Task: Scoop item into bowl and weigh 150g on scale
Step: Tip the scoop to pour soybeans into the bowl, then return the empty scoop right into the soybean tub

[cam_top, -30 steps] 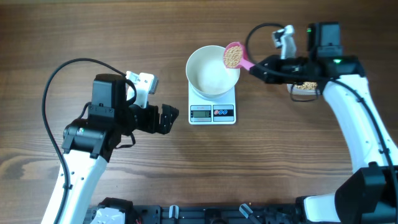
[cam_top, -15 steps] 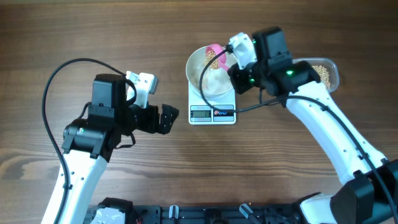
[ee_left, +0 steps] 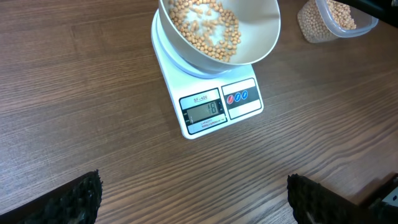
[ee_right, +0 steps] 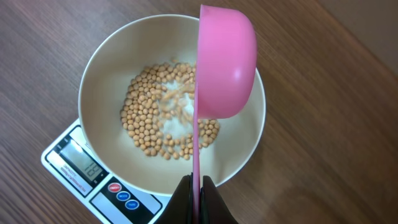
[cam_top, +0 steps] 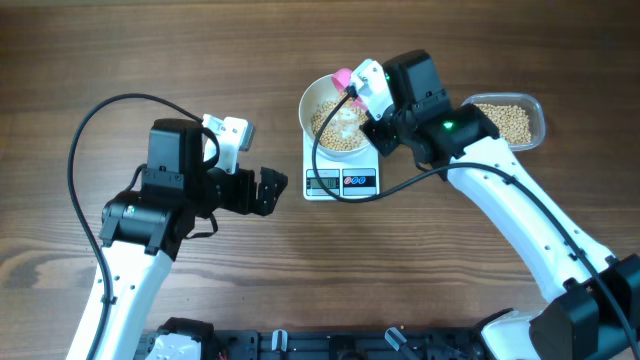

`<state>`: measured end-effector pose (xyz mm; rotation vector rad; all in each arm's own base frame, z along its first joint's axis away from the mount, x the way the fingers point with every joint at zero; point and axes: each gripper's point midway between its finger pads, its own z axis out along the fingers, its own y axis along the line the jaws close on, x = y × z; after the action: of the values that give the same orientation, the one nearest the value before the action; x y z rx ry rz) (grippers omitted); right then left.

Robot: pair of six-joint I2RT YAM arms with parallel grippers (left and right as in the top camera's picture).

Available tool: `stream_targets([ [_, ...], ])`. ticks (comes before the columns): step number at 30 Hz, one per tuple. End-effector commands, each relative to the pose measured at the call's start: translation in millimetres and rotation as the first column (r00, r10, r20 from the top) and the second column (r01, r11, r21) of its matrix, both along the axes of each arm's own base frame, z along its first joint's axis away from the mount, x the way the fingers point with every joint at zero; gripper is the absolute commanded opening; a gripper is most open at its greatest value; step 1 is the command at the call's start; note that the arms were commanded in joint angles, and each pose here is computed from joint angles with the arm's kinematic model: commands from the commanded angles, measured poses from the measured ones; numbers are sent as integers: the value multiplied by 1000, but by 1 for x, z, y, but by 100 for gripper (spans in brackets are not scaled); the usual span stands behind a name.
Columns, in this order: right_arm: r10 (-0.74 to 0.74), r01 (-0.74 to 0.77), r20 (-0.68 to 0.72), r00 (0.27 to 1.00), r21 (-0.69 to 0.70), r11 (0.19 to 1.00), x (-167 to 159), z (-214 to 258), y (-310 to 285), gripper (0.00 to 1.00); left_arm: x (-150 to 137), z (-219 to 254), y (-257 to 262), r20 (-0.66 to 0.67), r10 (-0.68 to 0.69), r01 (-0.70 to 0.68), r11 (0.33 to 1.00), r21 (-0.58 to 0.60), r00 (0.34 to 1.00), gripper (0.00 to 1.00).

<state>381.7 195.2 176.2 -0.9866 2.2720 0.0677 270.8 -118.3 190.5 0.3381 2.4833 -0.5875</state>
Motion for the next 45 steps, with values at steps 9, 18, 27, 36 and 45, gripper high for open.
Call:
stream_targets([
  [9,71,-45,235,969,-114,992,0,62,-3,4,0,0,0,-5,-2,2,1000,-9,1000,100],
  [18,-1,-3,127,992,32,999,-17,57,7,4,0,0,0,-5,-2,2,1000,-9,1000,100],
  [27,27,25,-136,990,368,930,-35,51,26,4,0,0,0,-5,-2,2,1000,-9,1000,100],
  [36,-177,228,-143,974,591,774,2,102,-76,4,0,0,0,-5,-2,2,1000,-9,1000,100],
  [45,-627,654,-223,747,421,629,-1,69,-236,4,0,0,0,-5,-2,2,1000,-9,1000,100],
])
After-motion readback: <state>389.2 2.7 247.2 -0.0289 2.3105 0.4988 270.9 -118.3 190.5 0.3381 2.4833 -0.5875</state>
